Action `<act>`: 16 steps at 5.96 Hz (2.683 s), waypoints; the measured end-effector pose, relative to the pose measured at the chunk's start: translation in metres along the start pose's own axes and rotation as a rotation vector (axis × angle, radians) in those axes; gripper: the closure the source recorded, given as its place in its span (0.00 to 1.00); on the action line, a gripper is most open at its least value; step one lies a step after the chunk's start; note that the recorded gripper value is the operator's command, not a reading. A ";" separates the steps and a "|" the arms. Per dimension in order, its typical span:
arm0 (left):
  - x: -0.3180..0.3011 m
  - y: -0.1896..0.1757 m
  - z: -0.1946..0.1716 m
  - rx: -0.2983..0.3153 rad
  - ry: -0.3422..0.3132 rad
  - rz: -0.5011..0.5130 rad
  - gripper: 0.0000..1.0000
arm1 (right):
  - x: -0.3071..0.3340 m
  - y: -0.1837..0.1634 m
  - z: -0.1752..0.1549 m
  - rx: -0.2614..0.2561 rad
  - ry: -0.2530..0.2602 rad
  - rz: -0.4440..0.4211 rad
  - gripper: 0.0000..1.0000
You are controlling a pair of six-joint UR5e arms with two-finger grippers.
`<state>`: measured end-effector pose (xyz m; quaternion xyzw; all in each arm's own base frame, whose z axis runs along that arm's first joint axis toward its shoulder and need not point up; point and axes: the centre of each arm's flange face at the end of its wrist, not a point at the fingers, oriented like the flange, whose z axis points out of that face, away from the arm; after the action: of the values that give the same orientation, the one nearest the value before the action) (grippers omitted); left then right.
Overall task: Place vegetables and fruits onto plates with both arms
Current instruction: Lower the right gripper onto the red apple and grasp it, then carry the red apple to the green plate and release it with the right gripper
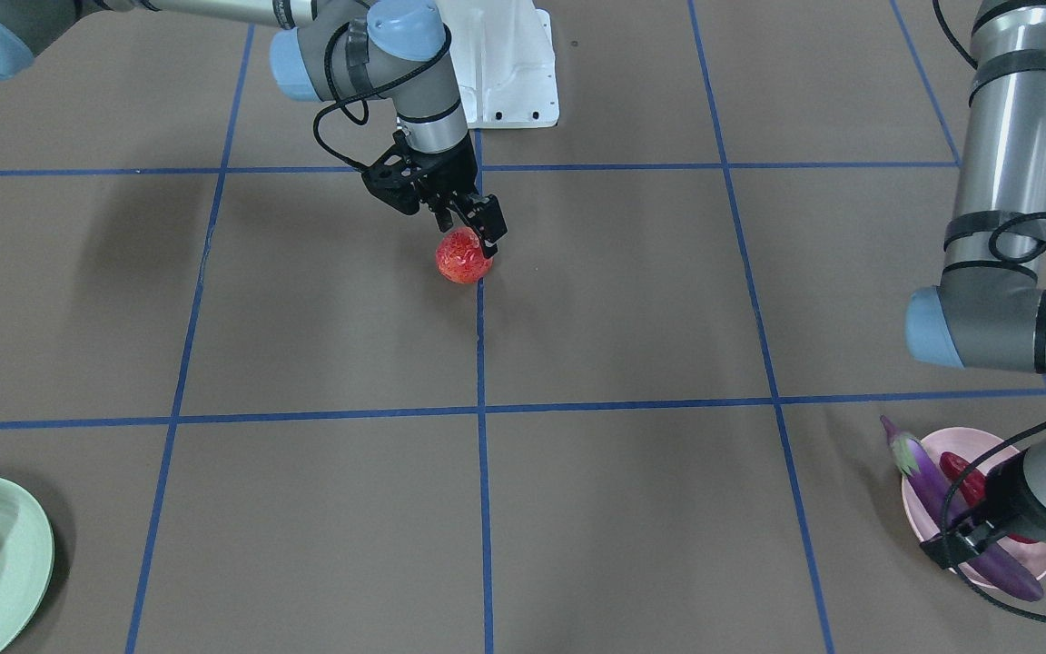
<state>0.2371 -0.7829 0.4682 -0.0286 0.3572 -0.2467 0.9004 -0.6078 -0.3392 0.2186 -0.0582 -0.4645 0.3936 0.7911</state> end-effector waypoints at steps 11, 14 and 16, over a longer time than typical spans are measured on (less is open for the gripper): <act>0.032 0.030 -0.039 0.007 0.044 -0.060 0.00 | -0.031 -0.534 -0.024 0.407 0.407 -0.367 1.00; 0.039 0.037 -0.040 0.006 0.050 -0.062 0.00 | -0.001 -0.591 0.009 0.451 0.465 -0.397 0.09; 0.040 0.038 -0.041 0.007 0.052 -0.062 0.00 | 0.003 -0.599 0.012 0.461 0.486 -0.438 0.00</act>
<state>0.2518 -0.7629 0.4038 -0.0303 0.3789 -0.2764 0.8827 -0.2761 -0.7497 0.5013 0.1299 -0.1645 0.2846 0.9355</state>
